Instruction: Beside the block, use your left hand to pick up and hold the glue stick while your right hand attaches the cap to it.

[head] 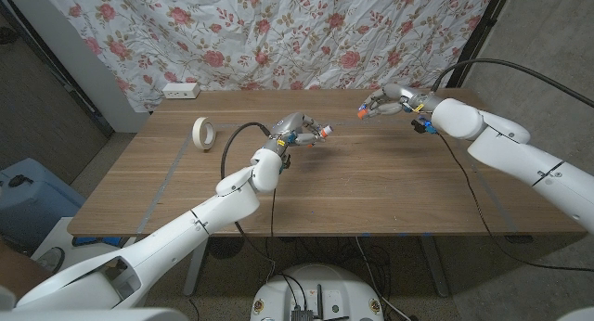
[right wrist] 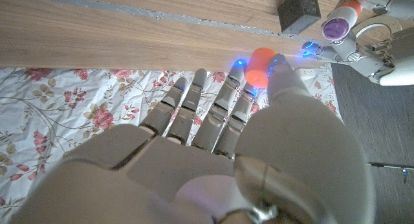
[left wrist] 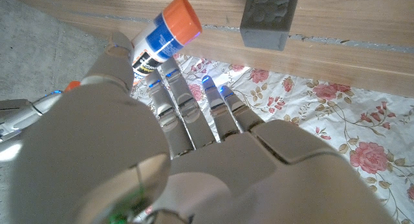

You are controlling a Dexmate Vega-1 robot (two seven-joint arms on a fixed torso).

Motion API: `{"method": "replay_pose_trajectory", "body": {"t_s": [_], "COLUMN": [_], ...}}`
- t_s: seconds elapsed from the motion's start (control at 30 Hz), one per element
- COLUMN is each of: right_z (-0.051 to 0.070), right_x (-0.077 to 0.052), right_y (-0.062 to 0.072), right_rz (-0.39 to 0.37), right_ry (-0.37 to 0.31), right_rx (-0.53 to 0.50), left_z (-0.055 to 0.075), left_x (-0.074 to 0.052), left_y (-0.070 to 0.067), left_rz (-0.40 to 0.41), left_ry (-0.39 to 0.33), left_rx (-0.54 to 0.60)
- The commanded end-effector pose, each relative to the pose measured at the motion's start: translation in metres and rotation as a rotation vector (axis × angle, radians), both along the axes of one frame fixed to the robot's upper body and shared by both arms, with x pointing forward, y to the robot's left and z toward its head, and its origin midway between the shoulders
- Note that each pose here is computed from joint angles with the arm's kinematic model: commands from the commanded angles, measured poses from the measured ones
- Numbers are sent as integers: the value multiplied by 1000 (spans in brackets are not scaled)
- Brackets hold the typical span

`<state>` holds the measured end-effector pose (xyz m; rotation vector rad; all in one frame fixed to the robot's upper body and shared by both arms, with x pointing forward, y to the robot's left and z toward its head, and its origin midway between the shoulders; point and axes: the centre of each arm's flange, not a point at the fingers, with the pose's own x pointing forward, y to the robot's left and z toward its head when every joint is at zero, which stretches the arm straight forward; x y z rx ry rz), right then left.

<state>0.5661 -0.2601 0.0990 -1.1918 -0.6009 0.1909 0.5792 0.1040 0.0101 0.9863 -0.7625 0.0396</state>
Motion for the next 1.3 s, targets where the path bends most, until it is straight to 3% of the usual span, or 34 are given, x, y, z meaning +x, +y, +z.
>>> {"method": "replay_pose_trajectory", "body": {"t_s": [0.03, 0.43, 0.7, 1.3], "right_z": [5, 3, 5, 7], "right_x": [-7, -13, -17, -9], "right_y": [6, 18, 27, 41], "right_rz": [53, 58, 51, 56], "right_ry": [43, 34, -6, -6], "right_rx": [47, 44, 27, 21], "left_z": [4, 7, 11, 10], "left_x": [4, 7, 10, 13], "left_y": [-6, -6, -8, -7], "left_rz": [-33, -56, -65, -67], "left_ry": [-8, -14, -20, -19], "left_rx": [-12, -31, -29, -41]}}
